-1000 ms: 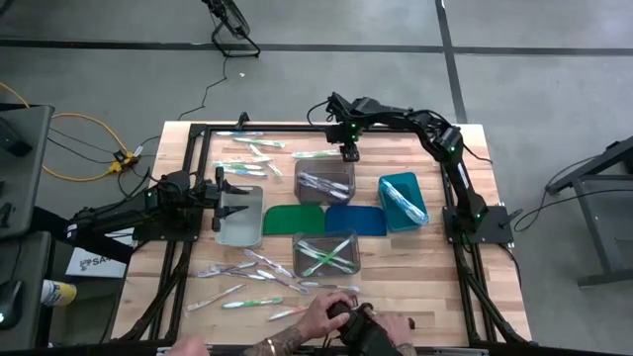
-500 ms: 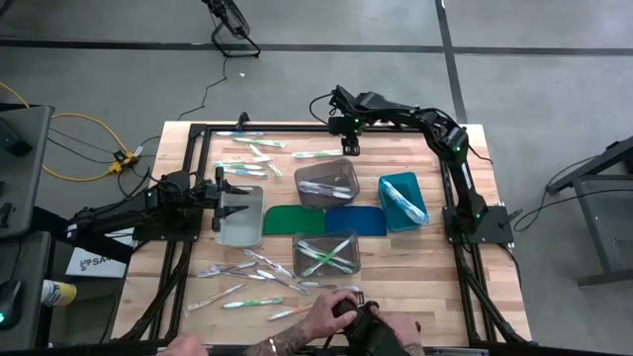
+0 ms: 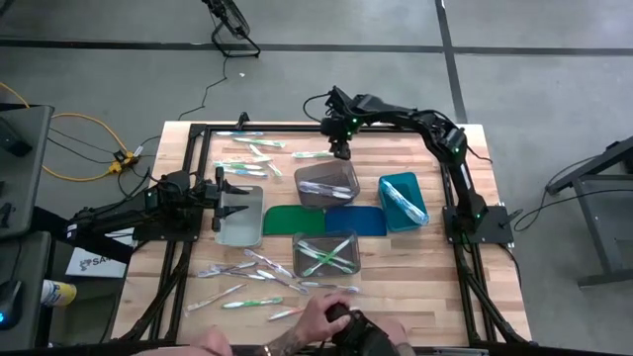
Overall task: Pick & Place Toothbrushes
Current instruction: Put the green toothbrush into the bottom black bin
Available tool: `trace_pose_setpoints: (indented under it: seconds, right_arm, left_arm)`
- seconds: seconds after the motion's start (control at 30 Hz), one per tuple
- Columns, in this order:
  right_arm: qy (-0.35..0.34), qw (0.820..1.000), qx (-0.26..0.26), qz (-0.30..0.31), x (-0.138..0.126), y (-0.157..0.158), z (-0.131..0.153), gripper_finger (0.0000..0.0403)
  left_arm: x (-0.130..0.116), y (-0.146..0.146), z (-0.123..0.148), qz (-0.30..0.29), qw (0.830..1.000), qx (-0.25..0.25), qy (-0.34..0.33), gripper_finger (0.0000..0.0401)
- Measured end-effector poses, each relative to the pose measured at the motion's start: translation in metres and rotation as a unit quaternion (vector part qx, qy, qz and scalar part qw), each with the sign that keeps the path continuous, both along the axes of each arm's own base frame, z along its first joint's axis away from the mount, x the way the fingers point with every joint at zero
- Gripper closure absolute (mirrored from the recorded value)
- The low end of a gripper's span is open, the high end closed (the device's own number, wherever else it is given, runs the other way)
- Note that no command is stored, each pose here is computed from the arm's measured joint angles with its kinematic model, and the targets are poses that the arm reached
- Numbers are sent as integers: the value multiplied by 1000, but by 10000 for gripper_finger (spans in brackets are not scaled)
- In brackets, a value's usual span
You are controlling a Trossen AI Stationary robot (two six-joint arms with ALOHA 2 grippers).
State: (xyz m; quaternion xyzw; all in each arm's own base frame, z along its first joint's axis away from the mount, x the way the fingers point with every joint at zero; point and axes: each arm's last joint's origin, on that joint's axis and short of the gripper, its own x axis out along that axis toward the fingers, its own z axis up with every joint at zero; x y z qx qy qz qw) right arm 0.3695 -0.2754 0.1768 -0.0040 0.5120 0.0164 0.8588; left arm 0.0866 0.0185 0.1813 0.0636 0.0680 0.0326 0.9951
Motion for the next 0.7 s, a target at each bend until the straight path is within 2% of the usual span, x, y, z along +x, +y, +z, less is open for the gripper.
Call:
trace_pose_setpoints:
  seconds: [0.13,0.43,0.6,0.7]
  right_arm:
    - [24,999,-28,28,2,1,-9,224]
    - [55,995,-50,74,-6,0,-11,224]
    - [121,983,-98,94,-13,-3,-13,224]
    - [174,974,-121,76,-20,-5,-14,224]
  left_arm:
    - [0,0,0,0,1000,0,0,214]
    - [0,0,0,0,1000,0,0,214]
    - [0,0,0,0,1000,0,0,214]
    - [0,0,0,0,1000,0,0,214]
